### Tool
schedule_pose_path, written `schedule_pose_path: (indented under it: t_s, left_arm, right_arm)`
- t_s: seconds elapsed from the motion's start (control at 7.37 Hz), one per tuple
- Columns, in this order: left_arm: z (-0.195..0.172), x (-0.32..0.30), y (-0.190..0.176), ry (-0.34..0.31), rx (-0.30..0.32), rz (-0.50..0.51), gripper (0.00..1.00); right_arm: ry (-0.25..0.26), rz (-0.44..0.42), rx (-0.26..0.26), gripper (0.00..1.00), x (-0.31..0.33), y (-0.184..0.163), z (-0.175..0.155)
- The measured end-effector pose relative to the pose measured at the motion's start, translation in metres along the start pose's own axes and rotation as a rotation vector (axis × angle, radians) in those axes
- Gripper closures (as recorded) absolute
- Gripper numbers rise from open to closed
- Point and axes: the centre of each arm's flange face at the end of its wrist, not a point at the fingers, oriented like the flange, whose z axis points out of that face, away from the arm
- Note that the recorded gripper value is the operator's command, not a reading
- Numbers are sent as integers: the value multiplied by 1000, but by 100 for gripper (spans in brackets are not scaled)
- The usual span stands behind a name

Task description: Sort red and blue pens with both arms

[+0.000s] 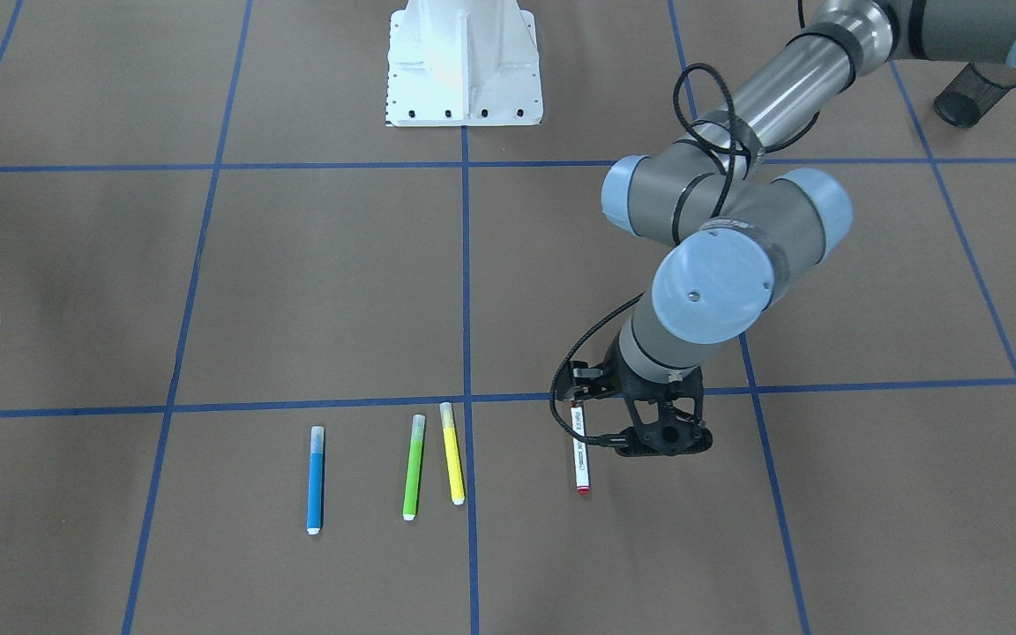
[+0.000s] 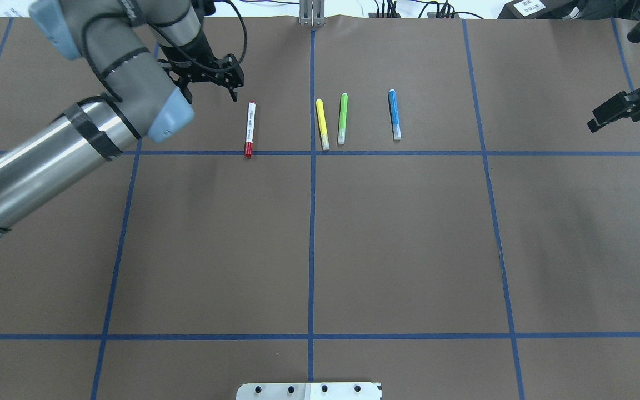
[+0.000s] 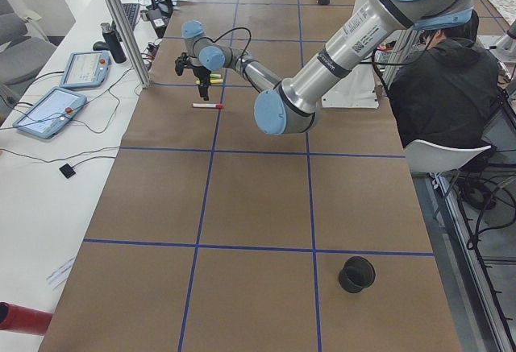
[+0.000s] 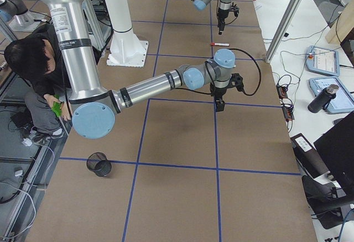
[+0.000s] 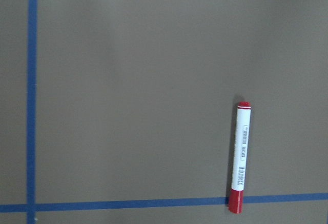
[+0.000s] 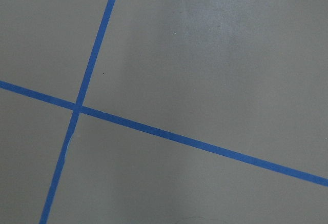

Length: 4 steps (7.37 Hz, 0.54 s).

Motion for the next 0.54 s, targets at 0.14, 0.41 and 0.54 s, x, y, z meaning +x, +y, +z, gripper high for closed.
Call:
schedule_pose_path:
  t_s: [0.14,0.41,0.54]
  left_arm:
    - [19,7,4,1,4,4,6]
    - [46,13,12,-16,21,20,13]
    - [56,13,13,-22,25,27,17]
  right_arm:
    - [-6,35,1,1,-18,-12,1]
    - [-14,60,3,1,-40,-28,3]
    - [-16,58,4,1,-46,-33,3]
